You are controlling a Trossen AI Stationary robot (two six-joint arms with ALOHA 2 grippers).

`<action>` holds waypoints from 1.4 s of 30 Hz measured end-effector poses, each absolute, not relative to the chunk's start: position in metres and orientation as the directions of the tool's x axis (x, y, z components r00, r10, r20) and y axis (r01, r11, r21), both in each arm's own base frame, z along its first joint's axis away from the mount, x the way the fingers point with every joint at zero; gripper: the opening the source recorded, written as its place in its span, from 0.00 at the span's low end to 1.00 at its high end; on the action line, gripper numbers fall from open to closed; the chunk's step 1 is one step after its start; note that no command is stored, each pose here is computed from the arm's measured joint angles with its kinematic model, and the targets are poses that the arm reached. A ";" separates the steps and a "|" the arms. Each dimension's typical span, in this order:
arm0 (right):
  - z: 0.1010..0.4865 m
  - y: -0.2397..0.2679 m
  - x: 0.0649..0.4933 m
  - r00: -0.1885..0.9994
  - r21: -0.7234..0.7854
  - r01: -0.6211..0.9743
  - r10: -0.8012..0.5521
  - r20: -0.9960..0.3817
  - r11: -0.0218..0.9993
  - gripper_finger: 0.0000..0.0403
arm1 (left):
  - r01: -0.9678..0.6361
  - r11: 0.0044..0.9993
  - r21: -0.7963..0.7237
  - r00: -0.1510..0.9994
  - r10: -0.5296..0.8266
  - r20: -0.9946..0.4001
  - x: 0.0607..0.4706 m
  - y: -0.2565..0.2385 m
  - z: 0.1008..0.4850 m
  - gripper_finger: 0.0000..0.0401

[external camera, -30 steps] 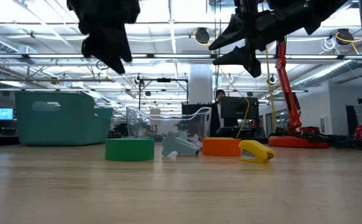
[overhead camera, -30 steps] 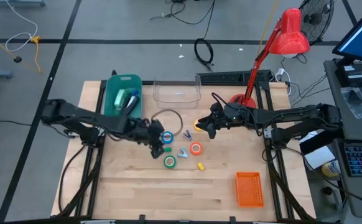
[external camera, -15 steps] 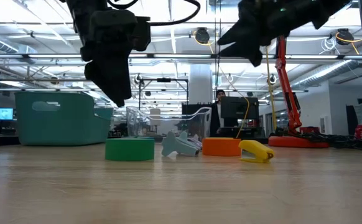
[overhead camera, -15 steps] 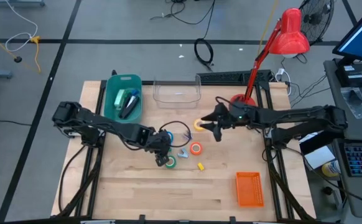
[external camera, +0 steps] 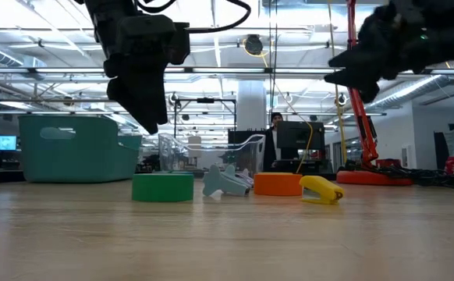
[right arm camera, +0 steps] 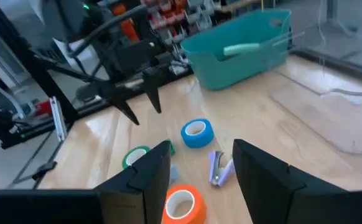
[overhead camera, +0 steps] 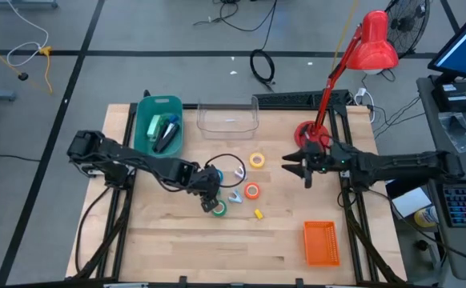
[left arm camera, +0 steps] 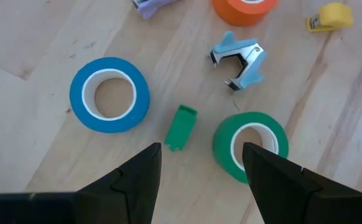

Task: Pick and place Stapler, Stapler remover, tape
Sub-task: Put the green stapler into the green bin

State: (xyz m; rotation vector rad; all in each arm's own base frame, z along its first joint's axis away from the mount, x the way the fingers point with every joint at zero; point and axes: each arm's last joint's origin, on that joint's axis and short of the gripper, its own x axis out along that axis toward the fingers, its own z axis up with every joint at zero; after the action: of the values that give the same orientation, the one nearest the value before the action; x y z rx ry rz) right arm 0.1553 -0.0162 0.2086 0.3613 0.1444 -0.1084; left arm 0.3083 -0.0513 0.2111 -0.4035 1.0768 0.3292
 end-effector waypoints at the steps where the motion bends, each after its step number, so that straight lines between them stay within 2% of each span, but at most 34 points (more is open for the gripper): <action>1: 0.205 -0.016 0.151 0.988 0.343 0.123 -0.080 -0.135 0.931 0.41 | -0.453 0.878 -0.157 0.438 0.066 -0.897 0.308 -0.050 0.211 0.57; 9: 0.179 -0.013 0.129 0.995 0.338 0.061 -0.082 0.050 0.939 0.41 | -0.465 0.870 -0.163 0.436 0.064 -0.898 0.309 -0.044 0.211 0.57; 14: 0.188 -0.013 0.123 0.979 0.325 0.015 -0.080 0.187 0.946 0.41 | -0.464 0.870 -0.164 0.436 0.064 -0.898 0.309 -0.045 0.211 0.57; 21: 0.183 -0.013 0.124 0.987 0.269 0.039 -0.078 0.137 0.962 0.41 | -0.464 0.871 -0.164 0.436 0.063 -0.898 0.309 -0.045 0.211 0.57; 27: 0.177 -0.013 0.125 0.994 0.357 0.046 -0.077 0.073 0.933 0.41 | -0.452 0.878 -0.157 0.435 0.064 -0.898 0.309 -0.045 0.211 0.57; 31: 0.176 -0.011 0.125 0.998 0.376 0.001 -0.025 0.059 0.926 0.41 | -0.447 0.881 -0.154 0.435 0.064 -0.898 0.309 -0.045 0.211 0.57; 37: 0.166 -0.011 0.125 0.994 0.392 0.042 0.000 -0.106 0.919 0.41 | -0.435 0.888 -0.147 0.435 0.064 -0.898 0.309 -0.045 0.211 0.57; 42: 0.176 -0.011 0.126 0.996 0.372 0.034 -0.002 -0.085 0.928 0.41 | -0.429 0.892 -0.143 0.433 0.065 -0.899 0.309 -0.045 0.211 0.57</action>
State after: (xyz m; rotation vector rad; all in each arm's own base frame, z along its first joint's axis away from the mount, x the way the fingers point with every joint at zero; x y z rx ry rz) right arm 0.1261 -0.0108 0.1760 0.3820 0.0834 -0.0185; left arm 0.3090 -0.0446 0.2111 -0.3788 1.0854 0.3168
